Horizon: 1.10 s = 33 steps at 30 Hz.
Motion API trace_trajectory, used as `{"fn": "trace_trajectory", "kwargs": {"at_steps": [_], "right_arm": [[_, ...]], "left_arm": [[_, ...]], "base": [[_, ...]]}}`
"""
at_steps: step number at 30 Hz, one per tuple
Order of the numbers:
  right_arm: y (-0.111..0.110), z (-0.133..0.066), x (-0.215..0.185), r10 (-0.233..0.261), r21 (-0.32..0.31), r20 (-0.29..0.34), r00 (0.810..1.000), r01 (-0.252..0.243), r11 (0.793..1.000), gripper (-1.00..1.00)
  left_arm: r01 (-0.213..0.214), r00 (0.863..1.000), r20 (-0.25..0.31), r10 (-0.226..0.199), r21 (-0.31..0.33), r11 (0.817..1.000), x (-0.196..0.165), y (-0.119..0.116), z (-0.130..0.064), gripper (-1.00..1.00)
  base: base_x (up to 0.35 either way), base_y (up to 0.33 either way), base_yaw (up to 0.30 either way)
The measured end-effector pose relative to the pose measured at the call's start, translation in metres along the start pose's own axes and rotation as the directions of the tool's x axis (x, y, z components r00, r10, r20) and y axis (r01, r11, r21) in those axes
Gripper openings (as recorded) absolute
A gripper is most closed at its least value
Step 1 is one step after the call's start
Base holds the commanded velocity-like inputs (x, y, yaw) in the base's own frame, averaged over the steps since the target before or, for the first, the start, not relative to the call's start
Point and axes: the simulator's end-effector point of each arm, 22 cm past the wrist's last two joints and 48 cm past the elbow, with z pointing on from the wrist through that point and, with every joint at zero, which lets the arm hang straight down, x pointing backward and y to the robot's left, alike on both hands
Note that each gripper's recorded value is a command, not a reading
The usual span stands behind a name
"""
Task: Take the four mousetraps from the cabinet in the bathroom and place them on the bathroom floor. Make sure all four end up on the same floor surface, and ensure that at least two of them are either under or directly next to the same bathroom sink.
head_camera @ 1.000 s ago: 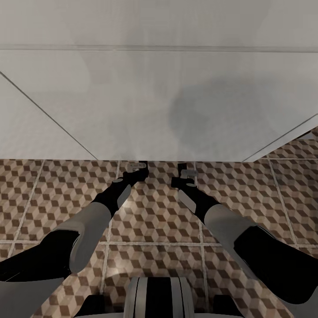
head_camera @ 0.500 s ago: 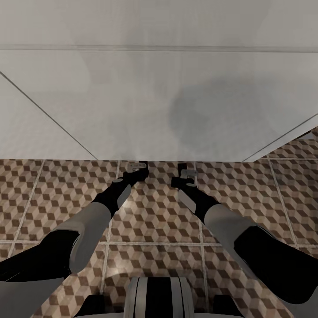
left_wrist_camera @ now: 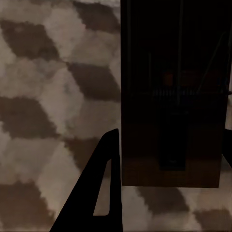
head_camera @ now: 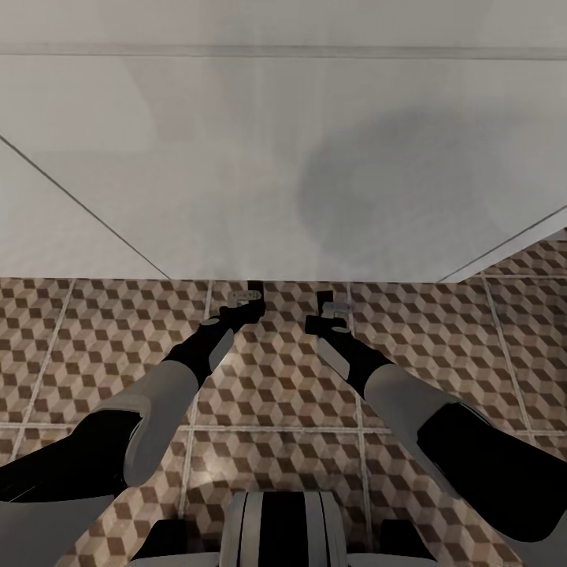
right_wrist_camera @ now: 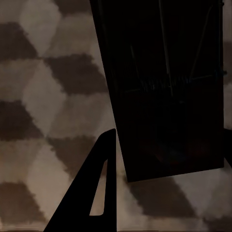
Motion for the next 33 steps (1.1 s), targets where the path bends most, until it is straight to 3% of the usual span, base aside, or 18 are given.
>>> {"fn": "trace_trajectory", "kwargs": {"at_steps": [24,33], "right_arm": [[0.001,0.0,-0.001,0.0,-0.001,0.005,1.0,0.0,1.0,-1.0],[0.0,-0.001,-0.013,0.012,0.0,0.059,0.998,-0.012,1.0,-1.0]], "left_arm": [[0.0,1.0,0.002,0.0,0.001,1.0,-0.001,0.0,0.0,-1.0],[0.0,1.0,0.004,0.0,-0.004,1.0,-0.001,0.001,0.0,-1.0]], "base": [[0.0,0.0,0.0],[0.0,0.0,0.0]]}}
